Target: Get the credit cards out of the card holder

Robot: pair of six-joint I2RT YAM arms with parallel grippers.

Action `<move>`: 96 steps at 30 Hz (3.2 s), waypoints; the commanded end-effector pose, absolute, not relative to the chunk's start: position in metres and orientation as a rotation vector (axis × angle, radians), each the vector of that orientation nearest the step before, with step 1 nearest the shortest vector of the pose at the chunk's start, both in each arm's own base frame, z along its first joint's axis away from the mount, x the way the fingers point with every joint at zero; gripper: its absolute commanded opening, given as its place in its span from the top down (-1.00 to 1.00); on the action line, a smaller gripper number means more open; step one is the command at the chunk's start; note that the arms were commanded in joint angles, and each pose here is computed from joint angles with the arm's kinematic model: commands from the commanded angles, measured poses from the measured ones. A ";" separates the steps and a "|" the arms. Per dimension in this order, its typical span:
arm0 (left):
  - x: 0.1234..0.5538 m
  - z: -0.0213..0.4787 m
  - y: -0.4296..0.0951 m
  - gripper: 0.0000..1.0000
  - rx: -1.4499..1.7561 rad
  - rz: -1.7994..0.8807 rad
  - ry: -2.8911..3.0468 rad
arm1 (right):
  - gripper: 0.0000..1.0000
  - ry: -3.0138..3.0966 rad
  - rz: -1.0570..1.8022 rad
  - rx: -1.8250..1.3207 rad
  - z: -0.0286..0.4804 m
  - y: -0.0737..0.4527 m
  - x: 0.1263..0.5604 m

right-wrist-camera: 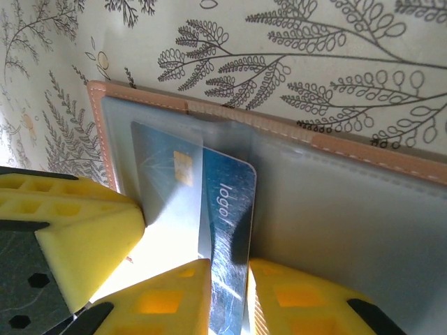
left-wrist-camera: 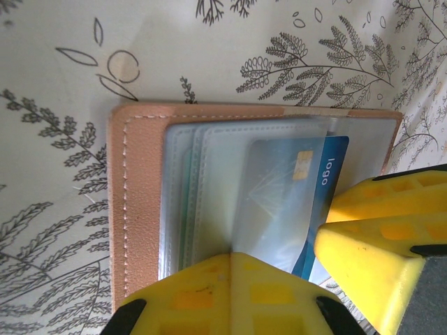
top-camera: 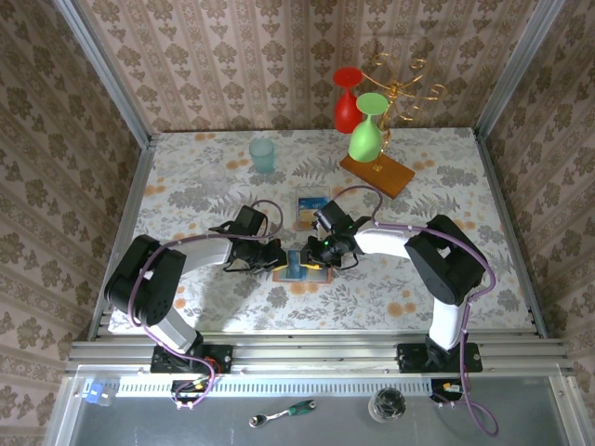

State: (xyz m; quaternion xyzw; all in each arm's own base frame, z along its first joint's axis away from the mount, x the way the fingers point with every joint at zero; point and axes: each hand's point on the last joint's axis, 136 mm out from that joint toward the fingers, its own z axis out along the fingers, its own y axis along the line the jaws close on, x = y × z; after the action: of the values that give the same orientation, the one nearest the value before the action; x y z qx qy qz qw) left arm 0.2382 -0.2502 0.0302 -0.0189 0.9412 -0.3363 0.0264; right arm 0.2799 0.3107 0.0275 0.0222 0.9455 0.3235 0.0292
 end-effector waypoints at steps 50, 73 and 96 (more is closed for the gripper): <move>0.241 0.051 -0.251 0.99 -0.050 -1.068 2.865 | 0.82 2.854 0.930 0.008 0.070 0.266 0.286; 0.243 0.060 -0.239 0.84 -0.094 -1.037 2.838 | 0.91 2.502 0.376 -1.271 0.123 0.255 0.330; 0.228 0.013 -0.212 1.00 -0.097 -0.775 3.001 | 0.94 2.248 0.012 -1.726 0.131 0.252 0.409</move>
State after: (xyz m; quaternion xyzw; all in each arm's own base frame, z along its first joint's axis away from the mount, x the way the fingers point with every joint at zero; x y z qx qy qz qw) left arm 0.2320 -0.2244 0.0224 -0.0305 0.9607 -0.2741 0.0299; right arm 0.4060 0.2621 0.1336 -0.5849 0.7918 0.0227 0.1744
